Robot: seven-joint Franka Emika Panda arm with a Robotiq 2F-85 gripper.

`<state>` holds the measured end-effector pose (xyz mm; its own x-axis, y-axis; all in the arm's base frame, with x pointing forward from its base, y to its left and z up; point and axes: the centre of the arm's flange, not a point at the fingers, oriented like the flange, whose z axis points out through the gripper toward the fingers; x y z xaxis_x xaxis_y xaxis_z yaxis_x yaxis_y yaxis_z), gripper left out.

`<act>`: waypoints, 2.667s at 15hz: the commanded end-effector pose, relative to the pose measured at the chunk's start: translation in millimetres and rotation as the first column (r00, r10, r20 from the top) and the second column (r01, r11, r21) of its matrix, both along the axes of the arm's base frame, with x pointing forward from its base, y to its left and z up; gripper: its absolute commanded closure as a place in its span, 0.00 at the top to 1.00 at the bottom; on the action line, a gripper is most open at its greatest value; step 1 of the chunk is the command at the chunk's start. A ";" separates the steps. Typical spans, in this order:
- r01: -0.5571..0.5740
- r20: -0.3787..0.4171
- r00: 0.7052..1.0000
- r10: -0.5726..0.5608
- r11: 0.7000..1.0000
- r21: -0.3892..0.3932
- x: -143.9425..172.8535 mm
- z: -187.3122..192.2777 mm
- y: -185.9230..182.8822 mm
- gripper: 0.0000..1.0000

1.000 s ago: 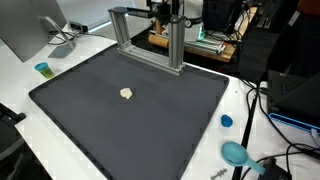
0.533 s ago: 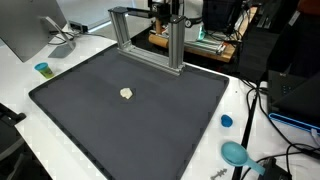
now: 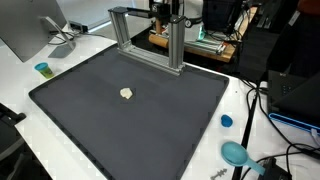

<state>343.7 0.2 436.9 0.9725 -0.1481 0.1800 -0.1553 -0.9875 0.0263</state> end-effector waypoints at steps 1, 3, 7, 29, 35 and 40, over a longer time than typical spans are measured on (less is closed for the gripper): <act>0.019 -0.007 1.000 -0.019 0.999 -0.031 -17.6 -2.8 2.5 0.46; 0.042 -0.005 0.999 -0.042 0.998 -0.036 -18.0 -0.3 0.7 0.35; 0.006 -0.012 1.000 -0.006 1.000 -0.020 -18.0 2.6 1.7 0.34; -0.199 -0.073 0.977 0.201 0.980 0.032 -16.7 0.6 -13.7 0.44; -0.141 -0.023 0.990 0.142 0.989 0.049 -10.9 5.9 -8.0 0.34; -0.108 0.016 0.994 0.107 0.993 0.051 -12.7 4.9 -7.6 0.39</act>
